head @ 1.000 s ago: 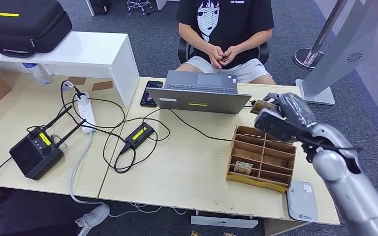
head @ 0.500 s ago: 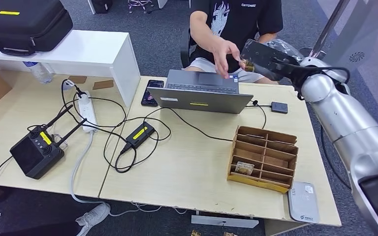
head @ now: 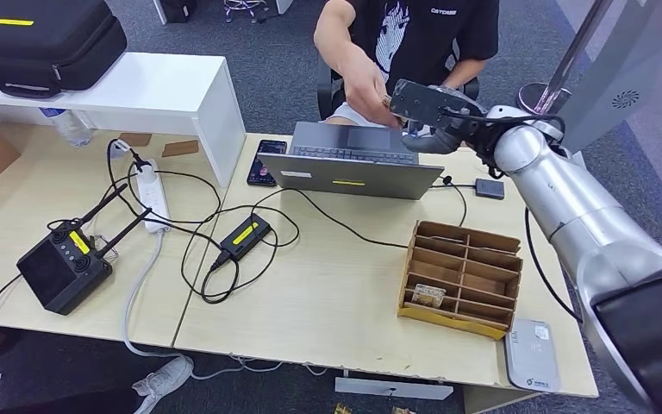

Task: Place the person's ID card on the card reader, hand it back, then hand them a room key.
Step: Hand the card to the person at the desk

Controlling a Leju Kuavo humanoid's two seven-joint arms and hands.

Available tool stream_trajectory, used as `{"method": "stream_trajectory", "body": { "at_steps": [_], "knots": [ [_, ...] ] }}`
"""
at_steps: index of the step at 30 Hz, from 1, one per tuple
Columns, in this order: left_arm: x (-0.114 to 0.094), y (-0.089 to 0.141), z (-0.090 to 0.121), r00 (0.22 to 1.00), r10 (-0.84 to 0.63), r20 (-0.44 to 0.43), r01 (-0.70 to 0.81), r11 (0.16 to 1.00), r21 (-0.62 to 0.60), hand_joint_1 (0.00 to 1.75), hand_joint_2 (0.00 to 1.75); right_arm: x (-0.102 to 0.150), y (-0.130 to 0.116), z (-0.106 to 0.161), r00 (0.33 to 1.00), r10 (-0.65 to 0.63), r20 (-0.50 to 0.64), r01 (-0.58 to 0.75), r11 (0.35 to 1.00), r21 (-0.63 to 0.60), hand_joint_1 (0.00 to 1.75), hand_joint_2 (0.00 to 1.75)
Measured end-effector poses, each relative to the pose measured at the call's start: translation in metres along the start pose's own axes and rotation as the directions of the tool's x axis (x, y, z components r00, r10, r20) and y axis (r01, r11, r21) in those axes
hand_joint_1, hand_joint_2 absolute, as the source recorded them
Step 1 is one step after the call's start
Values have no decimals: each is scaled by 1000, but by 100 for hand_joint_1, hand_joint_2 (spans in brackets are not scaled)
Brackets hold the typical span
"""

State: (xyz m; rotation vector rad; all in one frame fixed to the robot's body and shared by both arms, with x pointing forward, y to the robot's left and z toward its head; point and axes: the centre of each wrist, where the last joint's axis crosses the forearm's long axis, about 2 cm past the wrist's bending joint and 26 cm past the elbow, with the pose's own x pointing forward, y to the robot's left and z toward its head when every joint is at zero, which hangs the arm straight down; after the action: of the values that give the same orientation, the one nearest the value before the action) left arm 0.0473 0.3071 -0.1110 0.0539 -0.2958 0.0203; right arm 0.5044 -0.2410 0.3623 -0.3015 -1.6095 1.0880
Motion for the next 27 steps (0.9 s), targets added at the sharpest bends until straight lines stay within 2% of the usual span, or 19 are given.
{"method": "stream_trajectory", "body": {
  "at_steps": [1, 3, 7, 11, 16, 22, 24, 27],
  "knots": [
    [0, 0, 0, 1000, 2, -2, -2, 1000, 1, 0, 175, -1, 1, 1, 1000, -20, 20, 20, 1000, 7, 0, 0],
    [-1, 0, 0, 1000, 10, -6, -10, 1000, 2, 0, 175, -5, 3, 4, 996, -63, 68, 62, 998, 10, 0, 0],
    [-3, 0, 1, 1000, 26, -16, -26, 1000, 11, 0, 175, -16, 10, 18, 979, -124, 163, 130, 991, -25, 0, 175],
    [-5, 0, 1, 999, 50, -22, -49, 998, 29, 0, 175, -38, 38, 50, 961, -112, 252, 144, 983, -113, 0, 175],
    [-8, -2, 2, 996, 89, -27, -87, 995, 52, 0, 175, -68, 100, 109, 960, -24, 279, 93, 967, -238, 0, 175],
    [-10, -6, 2, 991, 128, -31, -126, 989, 75, 0, 175, -90, 180, 191, 972, 164, 171, -68, 885, -461, 0, 175],
    [-11, -7, 2, 990, 135, -32, -132, 988, 79, 0, 175, -94, 196, 214, 973, 198, 122, -110, 855, -506, 0, 175],
    [-11, -7, 2, 989, 142, -32, -139, 987, 81, 0, 175, -97, 208, 236, 976, 201, 78, -129, 835, -535, 0, 175]
  ]
}}
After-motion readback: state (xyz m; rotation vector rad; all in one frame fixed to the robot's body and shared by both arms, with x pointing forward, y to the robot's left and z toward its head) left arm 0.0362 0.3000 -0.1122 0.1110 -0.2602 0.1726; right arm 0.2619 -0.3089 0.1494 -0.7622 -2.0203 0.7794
